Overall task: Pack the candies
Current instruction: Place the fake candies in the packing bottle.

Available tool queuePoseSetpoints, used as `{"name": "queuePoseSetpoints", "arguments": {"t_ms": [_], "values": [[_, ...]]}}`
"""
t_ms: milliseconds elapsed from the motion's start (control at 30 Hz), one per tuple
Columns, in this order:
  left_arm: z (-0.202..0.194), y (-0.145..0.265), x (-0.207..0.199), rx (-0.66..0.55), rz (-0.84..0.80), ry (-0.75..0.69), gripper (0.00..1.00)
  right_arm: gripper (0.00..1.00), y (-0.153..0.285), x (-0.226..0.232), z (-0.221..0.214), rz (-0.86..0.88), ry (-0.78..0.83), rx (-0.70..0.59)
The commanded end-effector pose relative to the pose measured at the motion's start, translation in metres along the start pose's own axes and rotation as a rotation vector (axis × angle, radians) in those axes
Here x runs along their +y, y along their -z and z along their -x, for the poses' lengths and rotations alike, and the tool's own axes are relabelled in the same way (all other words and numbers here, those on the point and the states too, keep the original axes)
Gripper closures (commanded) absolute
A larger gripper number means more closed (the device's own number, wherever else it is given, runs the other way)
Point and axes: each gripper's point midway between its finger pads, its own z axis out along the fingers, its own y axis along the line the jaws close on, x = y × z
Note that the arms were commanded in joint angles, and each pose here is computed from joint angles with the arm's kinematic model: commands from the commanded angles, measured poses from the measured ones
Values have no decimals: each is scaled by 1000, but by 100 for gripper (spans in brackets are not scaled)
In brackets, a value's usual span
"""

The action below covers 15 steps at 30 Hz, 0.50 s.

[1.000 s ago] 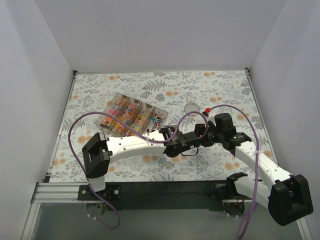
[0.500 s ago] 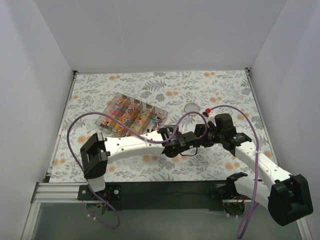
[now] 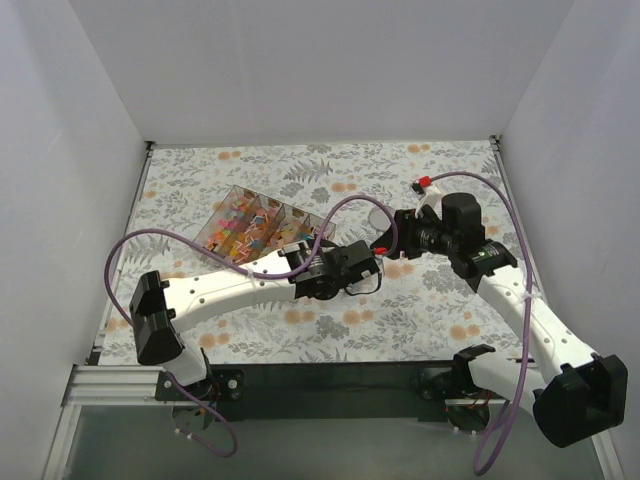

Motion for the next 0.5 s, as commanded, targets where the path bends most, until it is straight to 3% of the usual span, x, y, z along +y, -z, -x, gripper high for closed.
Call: {"name": "queuePoseSetpoints", "arguments": {"t_ms": [0, 267, 467], "values": [[16, 24, 4, -139, -63, 124, 100, 37, -3, 12, 18, 58, 38, -20], [24, 32, 4, -235, -123, 204, 100, 41, -14, 14, -3, 138, -17, 31], [26, 34, 10, -304, -159, 287, 100, 64, -17, 3, -22, 121, -46, 57]]}}
